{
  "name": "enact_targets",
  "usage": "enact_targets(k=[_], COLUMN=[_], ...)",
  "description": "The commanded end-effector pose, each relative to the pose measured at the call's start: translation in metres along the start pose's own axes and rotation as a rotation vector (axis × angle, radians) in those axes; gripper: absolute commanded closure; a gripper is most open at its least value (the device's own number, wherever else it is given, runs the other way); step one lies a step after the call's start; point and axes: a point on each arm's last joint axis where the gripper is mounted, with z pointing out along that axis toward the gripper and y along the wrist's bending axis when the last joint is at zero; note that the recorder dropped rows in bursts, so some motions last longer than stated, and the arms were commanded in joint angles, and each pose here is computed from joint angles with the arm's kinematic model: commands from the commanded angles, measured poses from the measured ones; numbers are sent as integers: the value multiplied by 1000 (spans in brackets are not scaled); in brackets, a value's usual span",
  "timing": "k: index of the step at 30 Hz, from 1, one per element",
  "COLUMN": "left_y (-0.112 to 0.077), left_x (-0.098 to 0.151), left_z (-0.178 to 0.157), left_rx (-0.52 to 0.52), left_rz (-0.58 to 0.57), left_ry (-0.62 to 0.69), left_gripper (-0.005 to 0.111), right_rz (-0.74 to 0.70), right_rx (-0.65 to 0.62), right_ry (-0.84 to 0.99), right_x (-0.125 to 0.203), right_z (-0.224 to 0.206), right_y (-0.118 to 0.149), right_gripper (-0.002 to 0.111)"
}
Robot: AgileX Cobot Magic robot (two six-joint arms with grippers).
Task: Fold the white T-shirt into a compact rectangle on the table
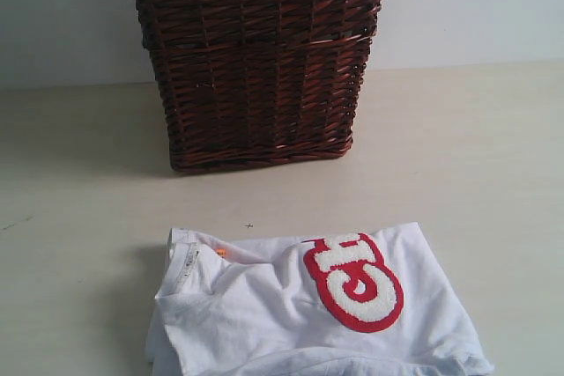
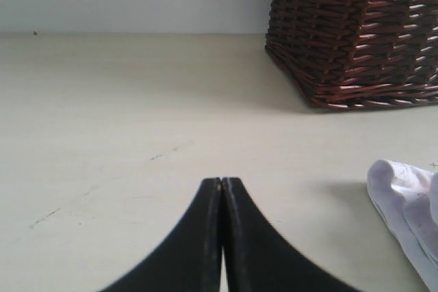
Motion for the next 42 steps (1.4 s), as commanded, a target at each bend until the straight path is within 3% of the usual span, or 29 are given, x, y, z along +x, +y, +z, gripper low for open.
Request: enact_targets(k=[1, 14, 22, 42], left_y=[-1, 0, 6, 1], left_x=[-1, -1, -1, 0], left_z=[0, 0, -1, -1], left_rx=[11, -2, -106, -47], left_rz=[-1, 19, -17, -65], left_ry=[-14, -9, -17, -8], left_gripper=[106, 106, 106, 106], right_rz=[-6, 15, 13, 13], right_rx=[-4, -9, -9, -9], right_ry=[-14, -13, -13, -13], right_x=[0, 0, 0, 0], right_z=[0, 0, 0, 0], right_y=[0, 1, 1, 1], right_gripper=[93, 93, 93, 93])
